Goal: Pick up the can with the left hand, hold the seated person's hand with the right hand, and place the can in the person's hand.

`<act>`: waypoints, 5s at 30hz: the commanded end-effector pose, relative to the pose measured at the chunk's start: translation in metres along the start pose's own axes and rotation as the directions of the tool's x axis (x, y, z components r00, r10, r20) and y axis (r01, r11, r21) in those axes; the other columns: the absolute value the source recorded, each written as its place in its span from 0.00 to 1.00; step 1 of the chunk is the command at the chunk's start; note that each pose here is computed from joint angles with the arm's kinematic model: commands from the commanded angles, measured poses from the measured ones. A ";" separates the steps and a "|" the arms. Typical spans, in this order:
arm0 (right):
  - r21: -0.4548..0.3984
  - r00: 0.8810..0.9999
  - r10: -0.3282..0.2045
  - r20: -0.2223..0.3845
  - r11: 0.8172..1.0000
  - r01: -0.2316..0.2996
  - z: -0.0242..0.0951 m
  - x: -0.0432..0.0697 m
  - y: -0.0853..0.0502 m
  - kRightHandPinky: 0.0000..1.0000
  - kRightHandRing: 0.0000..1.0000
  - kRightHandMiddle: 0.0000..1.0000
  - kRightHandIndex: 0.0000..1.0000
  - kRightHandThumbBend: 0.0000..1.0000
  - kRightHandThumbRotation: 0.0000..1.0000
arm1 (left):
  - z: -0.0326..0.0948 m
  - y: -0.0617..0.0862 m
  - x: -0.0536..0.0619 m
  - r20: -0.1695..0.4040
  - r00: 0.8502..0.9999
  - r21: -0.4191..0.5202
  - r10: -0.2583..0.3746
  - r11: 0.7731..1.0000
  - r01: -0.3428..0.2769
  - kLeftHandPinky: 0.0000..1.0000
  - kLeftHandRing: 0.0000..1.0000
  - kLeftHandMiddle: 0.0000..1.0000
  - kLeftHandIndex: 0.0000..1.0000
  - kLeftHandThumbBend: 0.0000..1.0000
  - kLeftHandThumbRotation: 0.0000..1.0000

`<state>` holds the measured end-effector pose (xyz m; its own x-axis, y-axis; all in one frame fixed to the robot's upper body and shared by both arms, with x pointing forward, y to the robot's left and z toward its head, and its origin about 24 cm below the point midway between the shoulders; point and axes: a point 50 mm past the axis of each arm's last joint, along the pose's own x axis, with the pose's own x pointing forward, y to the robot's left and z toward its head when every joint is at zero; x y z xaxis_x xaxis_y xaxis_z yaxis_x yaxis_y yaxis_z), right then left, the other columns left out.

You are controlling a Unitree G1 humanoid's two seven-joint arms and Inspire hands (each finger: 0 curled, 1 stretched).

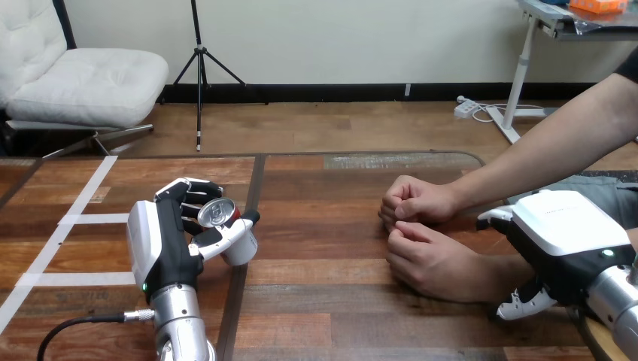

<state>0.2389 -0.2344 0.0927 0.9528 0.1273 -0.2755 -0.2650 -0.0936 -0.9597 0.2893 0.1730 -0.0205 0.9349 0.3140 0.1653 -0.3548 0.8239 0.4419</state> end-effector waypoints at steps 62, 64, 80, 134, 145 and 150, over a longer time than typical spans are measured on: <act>-0.014 0.989 0.126 -0.073 0.992 -0.127 -0.005 0.034 0.001 0.73 0.78 0.80 0.77 0.83 0.09 | 0.029 0.010 0.021 0.131 0.988 -0.104 0.080 0.992 -0.066 0.36 0.42 0.48 0.49 0.71 0.00; -0.015 0.989 0.129 -0.076 0.991 -0.131 -0.006 0.035 0.003 0.73 0.79 0.80 0.77 0.82 0.09 | 0.029 0.010 0.022 0.131 0.988 -0.105 0.080 0.992 -0.066 0.36 0.42 0.48 0.49 0.71 0.00; -0.031 0.979 0.174 -0.110 0.984 -0.178 -0.009 0.049 0.026 0.77 0.80 0.81 0.79 0.80 0.05 | 0.029 0.013 0.022 0.141 0.986 -0.111 0.083 0.991 -0.068 0.37 0.42 0.48 0.49 0.70 0.00; -0.018 0.981 0.163 -0.108 0.986 -0.166 -0.011 0.074 0.058 0.40 0.51 0.60 0.65 0.79 0.00 | 0.027 0.014 0.021 0.134 0.988 -0.102 0.074 0.993 -0.060 0.36 0.42 0.49 0.49 0.70 0.00; 0.042 0.975 0.187 -0.118 0.982 -0.184 -0.012 0.075 0.060 0.28 0.38 0.49 0.58 0.79 0.00 | 0.027 0.014 0.021 0.136 0.988 -0.098 0.075 0.993 -0.062 0.37 0.42 0.49 0.49 0.70 0.00; 0.072 0.973 0.199 -0.119 0.979 -0.192 -0.013 0.075 0.061 0.28 0.37 0.47 0.56 0.77 0.00 | 0.027 0.014 0.021 0.131 0.989 -0.101 0.074 0.993 -0.061 0.37 0.43 0.48 0.49 0.70 0.00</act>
<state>0.2990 -0.2434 0.0289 0.9239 0.0140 -0.3823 -0.3788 -0.1066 -0.9193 0.2888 0.1790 -0.0138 0.9218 0.3344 0.1962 -0.3860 0.8387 0.3842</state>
